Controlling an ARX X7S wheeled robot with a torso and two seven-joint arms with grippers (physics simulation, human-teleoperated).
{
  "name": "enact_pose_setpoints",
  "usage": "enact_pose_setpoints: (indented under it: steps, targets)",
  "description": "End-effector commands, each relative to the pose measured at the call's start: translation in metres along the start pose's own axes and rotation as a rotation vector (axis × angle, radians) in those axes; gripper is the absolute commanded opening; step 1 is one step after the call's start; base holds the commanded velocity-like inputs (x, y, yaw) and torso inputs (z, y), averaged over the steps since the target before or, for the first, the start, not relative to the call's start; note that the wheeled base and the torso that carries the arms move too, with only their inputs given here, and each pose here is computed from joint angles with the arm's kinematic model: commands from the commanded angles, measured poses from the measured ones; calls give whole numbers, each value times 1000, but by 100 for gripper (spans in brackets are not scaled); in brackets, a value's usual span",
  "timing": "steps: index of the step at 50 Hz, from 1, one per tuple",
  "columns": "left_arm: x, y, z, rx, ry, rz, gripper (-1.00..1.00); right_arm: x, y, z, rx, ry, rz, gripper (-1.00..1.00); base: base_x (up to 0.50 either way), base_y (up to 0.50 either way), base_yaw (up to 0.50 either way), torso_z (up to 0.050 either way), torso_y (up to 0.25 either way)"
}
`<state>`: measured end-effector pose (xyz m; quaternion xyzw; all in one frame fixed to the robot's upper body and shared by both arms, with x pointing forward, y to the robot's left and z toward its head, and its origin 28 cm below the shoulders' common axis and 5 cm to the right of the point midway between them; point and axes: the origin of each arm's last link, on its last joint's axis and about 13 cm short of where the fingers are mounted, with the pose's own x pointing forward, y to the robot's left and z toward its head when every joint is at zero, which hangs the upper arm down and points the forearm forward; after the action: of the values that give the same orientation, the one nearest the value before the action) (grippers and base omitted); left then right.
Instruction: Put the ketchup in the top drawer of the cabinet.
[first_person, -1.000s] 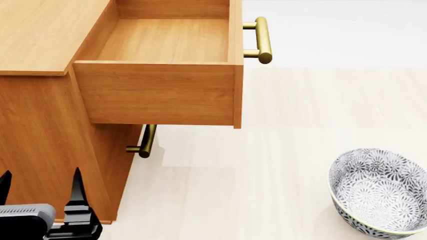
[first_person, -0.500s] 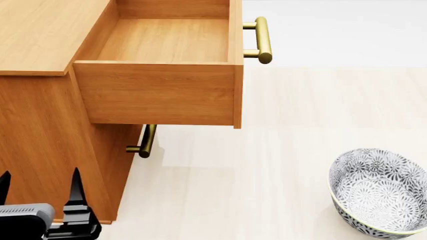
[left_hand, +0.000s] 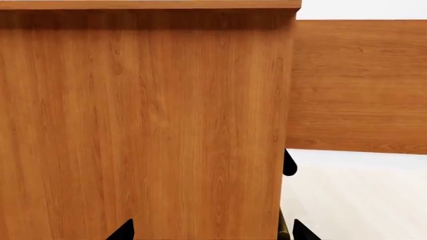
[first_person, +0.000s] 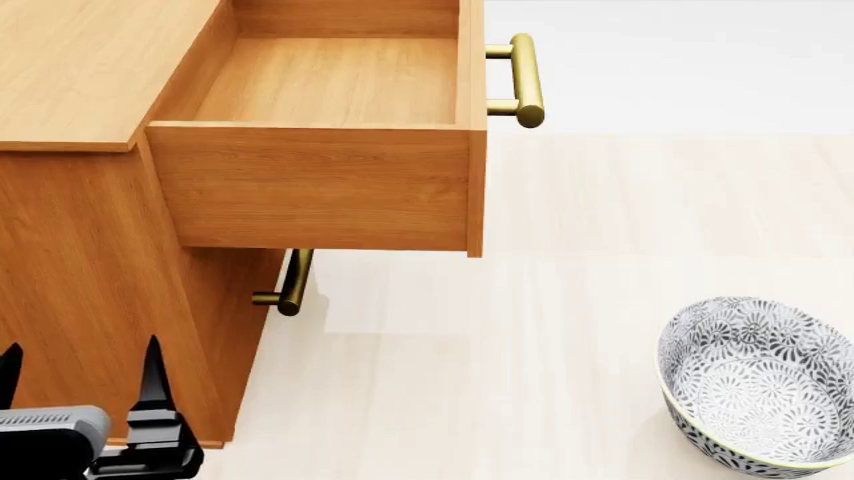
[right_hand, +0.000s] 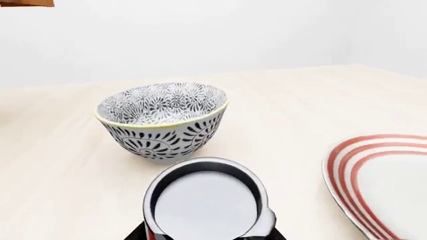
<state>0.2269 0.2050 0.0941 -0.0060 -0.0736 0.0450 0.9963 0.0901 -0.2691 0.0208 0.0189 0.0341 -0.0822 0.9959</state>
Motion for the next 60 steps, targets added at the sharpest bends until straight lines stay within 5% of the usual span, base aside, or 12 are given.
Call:
enact_pose_setpoints:
  steps: [1,24,60]
  targets:
    - [0,0,-1,-2,3,0,100,2,0,22,-8,-86,-45,-100,0,0,0,0,0]
    - [3,1,-1,-17,4,-5,100,15,19,117,-6,-416,-14,-100,0,0,0,0,0]
    - [7,0,-4,-19,15,-9,100,37,46,247,-76,-528,6,-100,0,0,0,0,0]
